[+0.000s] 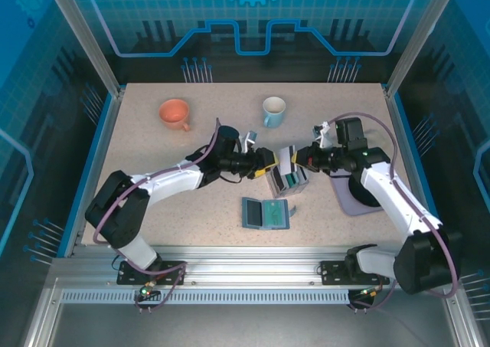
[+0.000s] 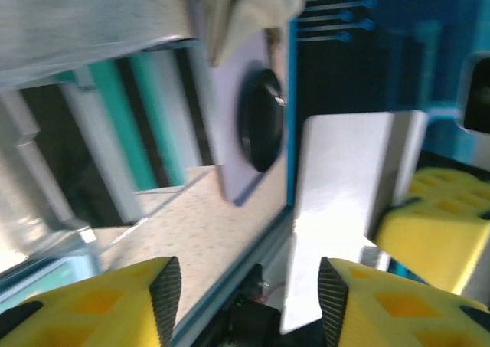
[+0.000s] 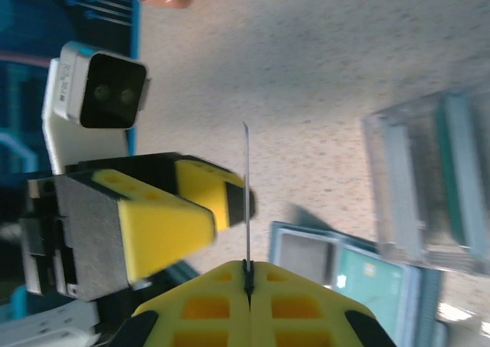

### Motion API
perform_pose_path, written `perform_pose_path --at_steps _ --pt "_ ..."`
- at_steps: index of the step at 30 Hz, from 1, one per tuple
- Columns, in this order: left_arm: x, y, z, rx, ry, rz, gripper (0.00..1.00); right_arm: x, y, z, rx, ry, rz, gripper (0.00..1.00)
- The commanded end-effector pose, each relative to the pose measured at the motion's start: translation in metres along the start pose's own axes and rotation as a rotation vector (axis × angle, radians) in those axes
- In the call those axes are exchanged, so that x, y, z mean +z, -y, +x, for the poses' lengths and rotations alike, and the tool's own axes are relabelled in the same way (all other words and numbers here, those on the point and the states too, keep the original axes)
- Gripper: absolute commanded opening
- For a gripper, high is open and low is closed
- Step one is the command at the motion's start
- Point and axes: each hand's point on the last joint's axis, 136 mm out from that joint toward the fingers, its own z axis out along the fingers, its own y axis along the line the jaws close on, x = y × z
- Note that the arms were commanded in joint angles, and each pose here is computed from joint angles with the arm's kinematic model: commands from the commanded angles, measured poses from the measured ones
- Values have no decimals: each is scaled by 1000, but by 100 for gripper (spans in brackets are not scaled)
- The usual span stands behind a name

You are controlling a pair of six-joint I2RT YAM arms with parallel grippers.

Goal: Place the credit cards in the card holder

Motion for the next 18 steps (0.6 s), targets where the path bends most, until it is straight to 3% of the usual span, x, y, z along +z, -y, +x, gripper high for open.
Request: perform_pose_path --at_steps 1,8,18 --pt "-35 -54 12 -10 68 -290 60 -4 33 28 -30 2 200 4" --pt "-82 -115 50 -67 90 -488 71 30 60 92 -68 -102 318 3" --pt "-69 -141 94 -97 -27 -488 64 46 96 132 -44 -158 387 3"
